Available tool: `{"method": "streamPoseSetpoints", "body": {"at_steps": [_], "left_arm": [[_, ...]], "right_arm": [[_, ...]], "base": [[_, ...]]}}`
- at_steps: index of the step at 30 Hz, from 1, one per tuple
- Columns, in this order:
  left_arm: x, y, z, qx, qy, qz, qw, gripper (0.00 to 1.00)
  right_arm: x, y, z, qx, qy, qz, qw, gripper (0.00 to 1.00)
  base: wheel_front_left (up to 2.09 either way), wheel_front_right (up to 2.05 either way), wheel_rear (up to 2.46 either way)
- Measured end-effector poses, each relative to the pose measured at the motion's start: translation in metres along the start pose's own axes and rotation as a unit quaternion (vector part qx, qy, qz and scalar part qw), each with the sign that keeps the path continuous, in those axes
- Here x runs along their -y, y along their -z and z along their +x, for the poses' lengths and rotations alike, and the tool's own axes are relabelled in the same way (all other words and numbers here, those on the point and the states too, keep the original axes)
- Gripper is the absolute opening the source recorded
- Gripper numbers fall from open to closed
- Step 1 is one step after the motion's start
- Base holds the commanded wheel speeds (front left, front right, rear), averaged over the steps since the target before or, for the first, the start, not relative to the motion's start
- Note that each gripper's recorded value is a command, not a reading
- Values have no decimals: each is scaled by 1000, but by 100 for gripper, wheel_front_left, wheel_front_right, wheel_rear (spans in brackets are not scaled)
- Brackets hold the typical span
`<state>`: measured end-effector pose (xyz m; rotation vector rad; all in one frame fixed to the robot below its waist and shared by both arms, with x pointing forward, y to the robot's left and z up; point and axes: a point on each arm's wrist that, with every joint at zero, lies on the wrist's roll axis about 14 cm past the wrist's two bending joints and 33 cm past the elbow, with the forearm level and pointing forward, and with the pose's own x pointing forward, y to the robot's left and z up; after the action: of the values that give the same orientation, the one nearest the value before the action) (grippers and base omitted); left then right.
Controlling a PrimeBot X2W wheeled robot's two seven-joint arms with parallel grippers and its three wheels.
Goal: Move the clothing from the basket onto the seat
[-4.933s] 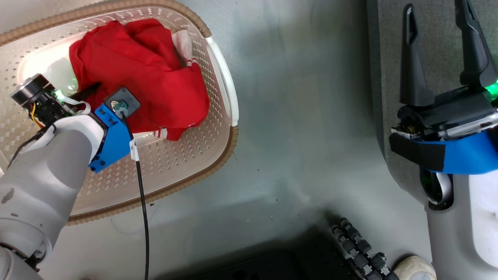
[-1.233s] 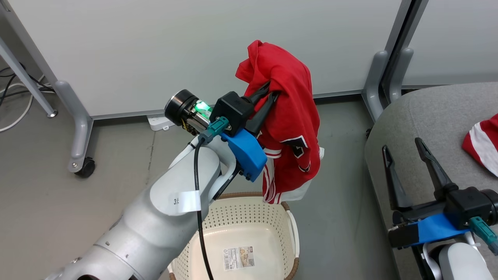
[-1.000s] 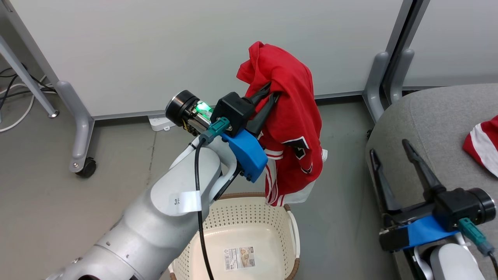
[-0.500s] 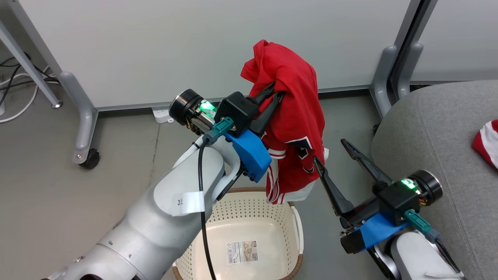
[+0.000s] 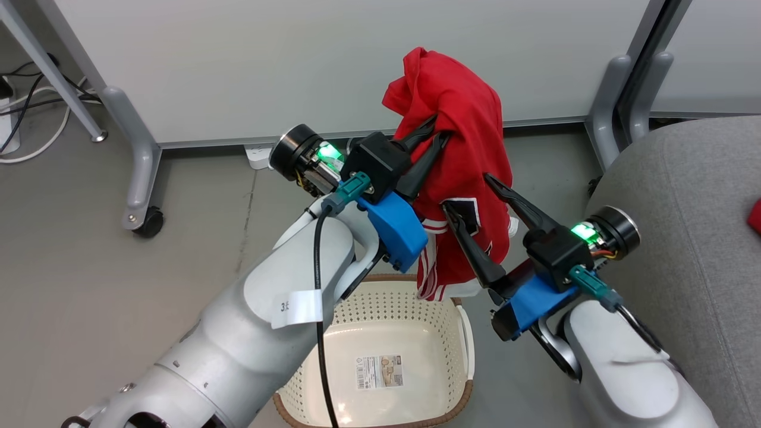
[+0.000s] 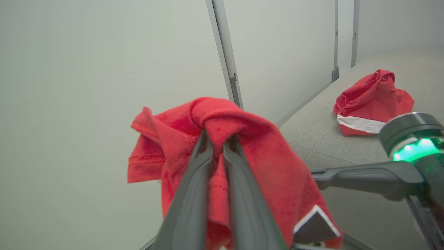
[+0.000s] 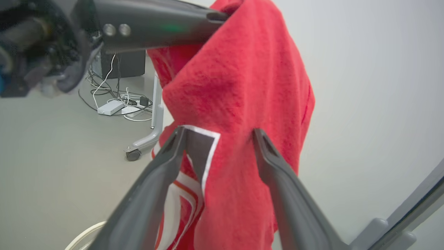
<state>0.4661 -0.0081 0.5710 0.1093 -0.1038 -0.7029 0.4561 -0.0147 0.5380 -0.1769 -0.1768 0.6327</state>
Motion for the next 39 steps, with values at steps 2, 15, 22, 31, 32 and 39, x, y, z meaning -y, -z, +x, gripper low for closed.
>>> {"method": "streamPoseSetpoints", "body": {"at_steps": [2,15,22,31,32,39], "left_arm": [[-1,1,0,-1,0,0,1000,0],[-4,4,2,-2,-1,-3,1000,0],[-4,4,2,-2,-2,-3,1000,0],[-4,3,2,-1,-2,-3,1000,0],[-4,3,2,-1,-2,-3,1000,0],[-7,0,3,4,-9,1,1000,100]], "right_arm": [[-3,2,6,-4,-6,-1,1000,100],[-10,8,30,-13,-15,9,1000,0],[-11,6,32,-11,-17,9,1000,0],[-10,6,32,-11,-16,10,1000,0],[-10,6,32,-11,-16,10,1000,0],[-8,6,31,-11,-13,13,1000,0]], "base": [[0,0,0],[0,0,0],[0,0,0],[0,0,0],[0,0,0],[0,0,0]]}}
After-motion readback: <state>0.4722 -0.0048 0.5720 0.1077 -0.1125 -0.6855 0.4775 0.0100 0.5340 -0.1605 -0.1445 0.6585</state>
